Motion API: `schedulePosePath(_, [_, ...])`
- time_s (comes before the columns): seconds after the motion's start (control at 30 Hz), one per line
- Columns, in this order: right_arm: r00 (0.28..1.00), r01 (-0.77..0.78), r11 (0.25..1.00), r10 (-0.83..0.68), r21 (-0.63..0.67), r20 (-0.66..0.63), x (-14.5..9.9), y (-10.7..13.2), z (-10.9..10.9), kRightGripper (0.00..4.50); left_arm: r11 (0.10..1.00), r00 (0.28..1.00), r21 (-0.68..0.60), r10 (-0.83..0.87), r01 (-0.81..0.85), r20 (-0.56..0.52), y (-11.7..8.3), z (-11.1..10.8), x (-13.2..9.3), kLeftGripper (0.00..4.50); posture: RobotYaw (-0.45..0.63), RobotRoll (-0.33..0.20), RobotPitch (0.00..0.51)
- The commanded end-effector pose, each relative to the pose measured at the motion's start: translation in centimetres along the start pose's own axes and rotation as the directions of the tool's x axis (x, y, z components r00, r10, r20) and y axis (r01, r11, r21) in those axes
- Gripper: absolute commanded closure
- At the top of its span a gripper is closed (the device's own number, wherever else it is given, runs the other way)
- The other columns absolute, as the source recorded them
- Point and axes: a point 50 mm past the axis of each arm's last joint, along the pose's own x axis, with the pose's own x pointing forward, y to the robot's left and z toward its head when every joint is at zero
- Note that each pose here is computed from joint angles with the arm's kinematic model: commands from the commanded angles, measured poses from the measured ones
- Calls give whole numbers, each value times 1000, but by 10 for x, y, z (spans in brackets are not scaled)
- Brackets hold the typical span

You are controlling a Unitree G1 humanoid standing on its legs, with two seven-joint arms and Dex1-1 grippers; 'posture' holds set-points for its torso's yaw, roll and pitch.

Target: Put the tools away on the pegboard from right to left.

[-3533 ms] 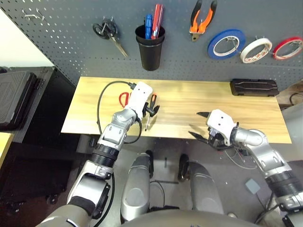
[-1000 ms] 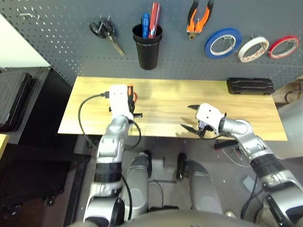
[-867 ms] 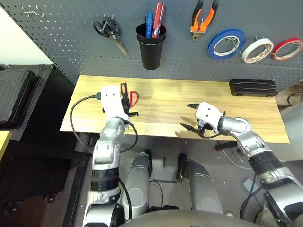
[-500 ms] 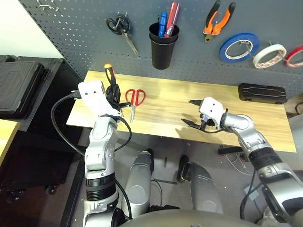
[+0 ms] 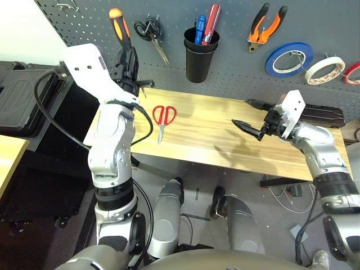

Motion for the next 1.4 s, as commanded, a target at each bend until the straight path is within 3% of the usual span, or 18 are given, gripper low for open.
schedulePosePath(0.03, [999,20,1000,-20,6,25,-8,-7,9,0,999,1000,-12,-30,30,5,-3,4,5,3997,218,0,203])
schedulePosePath(0.4, [992,71,997,-73,17,101,-16,-24,40,0,996,996,-24,-85,86,35,-13,13,23,3997,174,0,200])
schedulePosePath(0.97, [978,65,997,-72,41,194,-8,-43,92,0,991,990,-41,-127,130,63,-24,20,39,3997,145,0,188])
schedulePosePath(1.4, [981,6,1000,-10,22,193,1,-42,101,0,991,986,-18,-129,132,107,-22,33,50,3997,149,0,188])
